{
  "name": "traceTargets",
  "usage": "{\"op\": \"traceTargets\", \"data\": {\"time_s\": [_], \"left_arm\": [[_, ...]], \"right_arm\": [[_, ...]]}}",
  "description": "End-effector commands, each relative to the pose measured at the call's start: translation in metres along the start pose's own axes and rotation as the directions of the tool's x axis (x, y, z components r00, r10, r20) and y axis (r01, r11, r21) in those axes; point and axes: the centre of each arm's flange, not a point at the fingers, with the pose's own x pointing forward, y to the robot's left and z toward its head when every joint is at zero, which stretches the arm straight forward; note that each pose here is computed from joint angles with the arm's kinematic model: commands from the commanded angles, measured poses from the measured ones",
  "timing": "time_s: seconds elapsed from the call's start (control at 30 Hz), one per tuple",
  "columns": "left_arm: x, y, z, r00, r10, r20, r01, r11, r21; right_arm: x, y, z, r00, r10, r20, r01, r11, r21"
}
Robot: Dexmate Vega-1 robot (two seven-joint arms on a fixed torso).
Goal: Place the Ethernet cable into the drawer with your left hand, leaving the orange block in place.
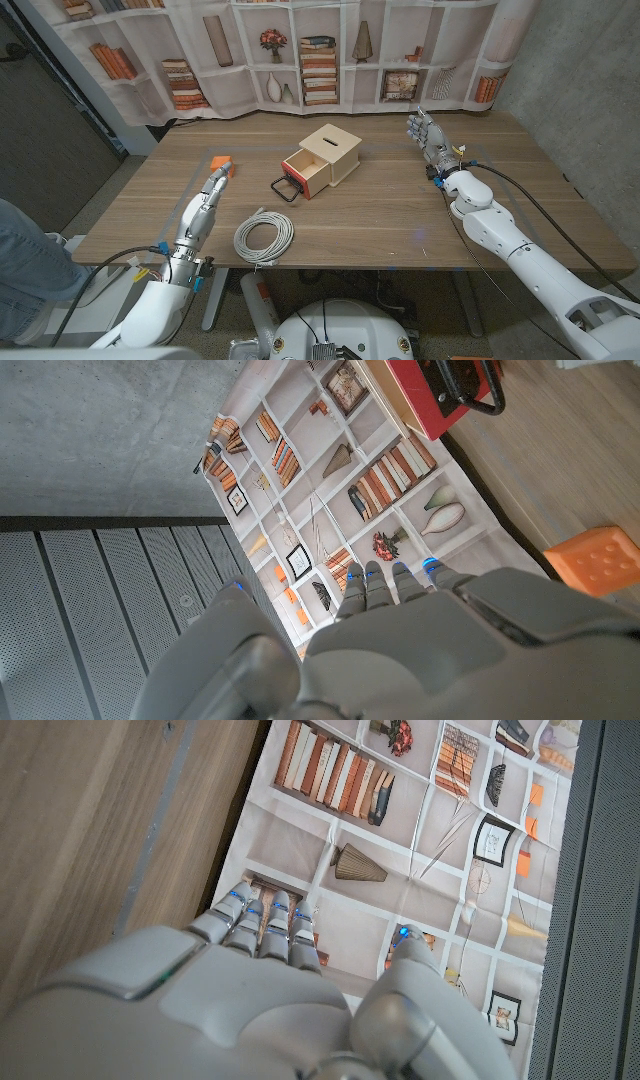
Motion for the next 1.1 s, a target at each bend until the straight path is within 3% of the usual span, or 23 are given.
{"op": "traceTargets", "data": {"time_s": [0.03,1.1], "left_arm": [[-0.008,0.0,0.001,1.0,0.005,-0.001,-0.005,1.0,-0.001],[-0.029,0.003,0.007,0.997,-0.006,-0.077,0.011,0.997,0.07]], "right_arm": [[0.001,-0.002,-0.001,1.0,-0.007,0.003,0.007,1.0,0.001],[0.006,0.0,-0.004,1.0,0.001,0.005,-0.002,1.0,0.017]]}}
